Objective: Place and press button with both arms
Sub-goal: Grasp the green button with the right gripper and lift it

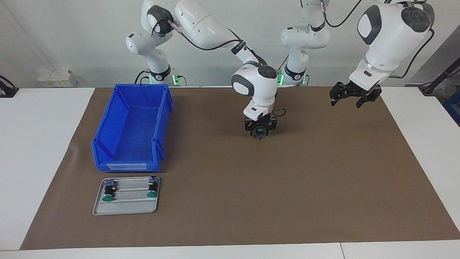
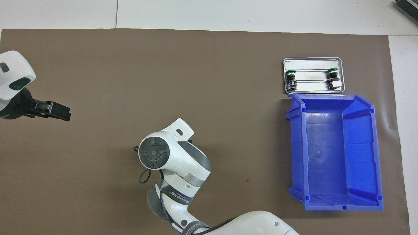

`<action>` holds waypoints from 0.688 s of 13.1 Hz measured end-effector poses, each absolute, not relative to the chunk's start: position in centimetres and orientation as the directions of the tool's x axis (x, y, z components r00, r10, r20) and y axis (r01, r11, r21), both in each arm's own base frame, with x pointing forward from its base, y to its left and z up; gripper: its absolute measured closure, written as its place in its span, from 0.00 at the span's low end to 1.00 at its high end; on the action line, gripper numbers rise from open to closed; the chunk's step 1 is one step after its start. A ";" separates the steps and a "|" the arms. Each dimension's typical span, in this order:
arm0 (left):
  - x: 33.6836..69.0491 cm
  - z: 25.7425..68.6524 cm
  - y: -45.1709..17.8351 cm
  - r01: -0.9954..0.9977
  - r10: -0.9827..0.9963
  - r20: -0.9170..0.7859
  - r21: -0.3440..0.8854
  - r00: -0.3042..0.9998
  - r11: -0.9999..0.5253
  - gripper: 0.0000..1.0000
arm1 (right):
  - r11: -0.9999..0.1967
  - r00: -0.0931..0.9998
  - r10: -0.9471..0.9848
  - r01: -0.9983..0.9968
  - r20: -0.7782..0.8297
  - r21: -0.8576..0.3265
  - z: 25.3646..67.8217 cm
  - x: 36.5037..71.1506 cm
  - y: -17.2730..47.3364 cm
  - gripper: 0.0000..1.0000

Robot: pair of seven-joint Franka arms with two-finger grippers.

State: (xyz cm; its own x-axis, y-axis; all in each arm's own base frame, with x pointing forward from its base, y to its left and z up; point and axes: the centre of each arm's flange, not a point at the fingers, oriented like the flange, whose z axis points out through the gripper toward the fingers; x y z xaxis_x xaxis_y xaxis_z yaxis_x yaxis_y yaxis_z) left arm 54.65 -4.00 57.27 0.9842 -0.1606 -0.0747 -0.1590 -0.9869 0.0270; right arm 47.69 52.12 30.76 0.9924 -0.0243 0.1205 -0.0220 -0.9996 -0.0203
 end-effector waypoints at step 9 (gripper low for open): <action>54.7 57.3 -3.9 -0.157 -0.158 -0.075 0.027 0.985 -0.987 0.00 | -0.996 0.978 -0.083 -0.074 0.189 -0.057 39.4 53.2 45.5 0.63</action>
